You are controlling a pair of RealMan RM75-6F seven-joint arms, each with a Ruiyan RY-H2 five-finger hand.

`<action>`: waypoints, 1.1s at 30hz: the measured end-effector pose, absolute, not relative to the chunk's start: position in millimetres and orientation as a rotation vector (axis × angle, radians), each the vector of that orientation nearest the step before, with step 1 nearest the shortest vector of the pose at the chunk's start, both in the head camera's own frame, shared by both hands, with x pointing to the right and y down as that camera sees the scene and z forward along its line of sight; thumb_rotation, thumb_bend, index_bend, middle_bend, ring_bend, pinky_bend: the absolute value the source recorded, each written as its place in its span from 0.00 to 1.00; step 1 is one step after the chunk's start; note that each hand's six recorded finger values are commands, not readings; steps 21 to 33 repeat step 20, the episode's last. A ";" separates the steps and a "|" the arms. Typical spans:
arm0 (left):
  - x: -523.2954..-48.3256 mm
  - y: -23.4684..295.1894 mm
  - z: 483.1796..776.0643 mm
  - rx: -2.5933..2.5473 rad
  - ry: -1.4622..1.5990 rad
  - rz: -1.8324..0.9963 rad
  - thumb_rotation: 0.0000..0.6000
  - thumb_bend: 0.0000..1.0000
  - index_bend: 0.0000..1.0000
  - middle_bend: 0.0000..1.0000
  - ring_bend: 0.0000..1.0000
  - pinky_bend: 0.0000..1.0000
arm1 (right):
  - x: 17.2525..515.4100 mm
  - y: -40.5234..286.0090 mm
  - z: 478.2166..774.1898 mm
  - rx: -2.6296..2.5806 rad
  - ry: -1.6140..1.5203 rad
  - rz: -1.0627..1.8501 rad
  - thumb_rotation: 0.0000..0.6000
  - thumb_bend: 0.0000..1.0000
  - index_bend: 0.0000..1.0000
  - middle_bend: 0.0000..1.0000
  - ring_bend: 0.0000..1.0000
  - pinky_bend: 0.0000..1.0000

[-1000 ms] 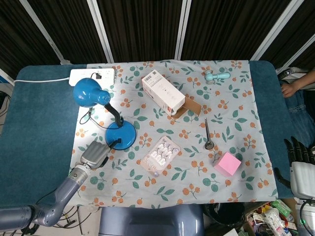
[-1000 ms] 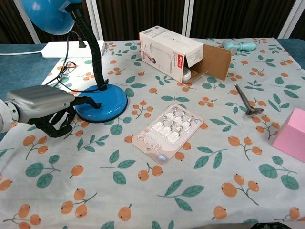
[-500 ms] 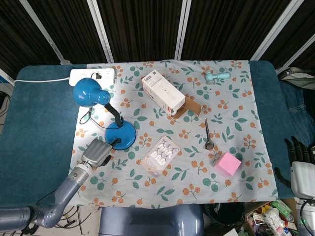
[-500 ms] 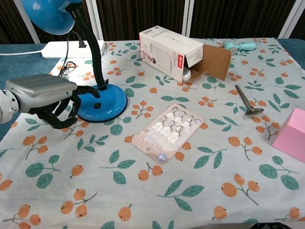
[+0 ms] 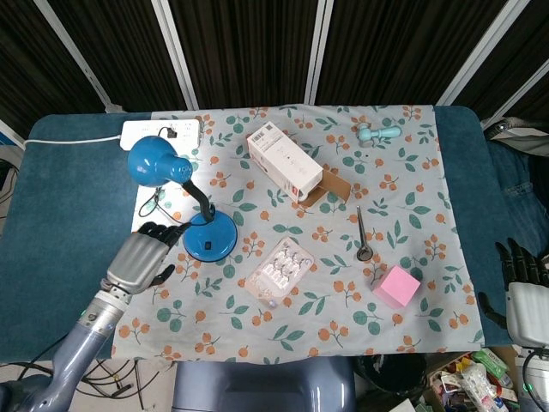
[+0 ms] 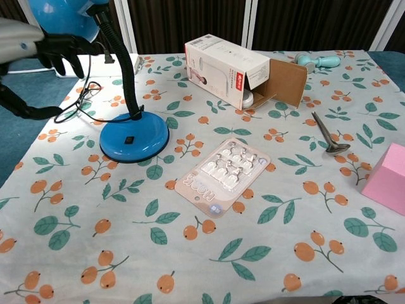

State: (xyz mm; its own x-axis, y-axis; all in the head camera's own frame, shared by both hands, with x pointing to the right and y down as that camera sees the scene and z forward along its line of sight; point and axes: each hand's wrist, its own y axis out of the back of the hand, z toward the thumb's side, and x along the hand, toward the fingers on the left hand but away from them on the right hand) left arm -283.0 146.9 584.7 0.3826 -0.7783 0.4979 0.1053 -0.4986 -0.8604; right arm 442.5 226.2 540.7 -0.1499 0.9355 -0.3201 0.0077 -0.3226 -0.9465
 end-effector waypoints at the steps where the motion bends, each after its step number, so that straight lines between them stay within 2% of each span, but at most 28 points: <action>1: -291.6 145.9 577.1 -1.730 0.610 -1.253 1.00 0.29 0.08 0.17 0.15 0.20 | 442.3 226.2 540.4 -1.359 -1.134 1.572 1.00 0.23 0.00 0.00 0.05 0.10; 8: -352.4 142.8 543.6 -1.593 0.704 -1.303 1.00 0.25 0.07 0.13 0.09 0.09 | 439.9 226.7 539.6 -1.360 -1.132 1.565 1.00 0.23 0.00 0.00 0.05 0.10; 11: -374.5 143.0 540.4 -1.573 0.729 -1.327 1.00 0.22 0.07 0.12 0.06 0.06 | 438.9 226.9 539.3 -1.360 -1.131 1.562 1.00 0.23 0.00 0.00 0.05 0.10; 18: -421.0 141.7 538.9 -1.545 0.779 -1.378 1.00 0.22 0.07 0.11 0.06 0.06 | 438.0 226.9 538.8 -1.359 -1.132 1.557 1.00 0.23 0.00 0.00 0.05 0.10; 33: -428.5 140.9 540.1 -1.548 0.789 -1.383 1.00 0.22 0.07 0.11 0.06 0.06 | 438.3 226.7 538.8 -1.357 -1.134 1.557 1.00 0.23 0.00 0.00 0.05 0.10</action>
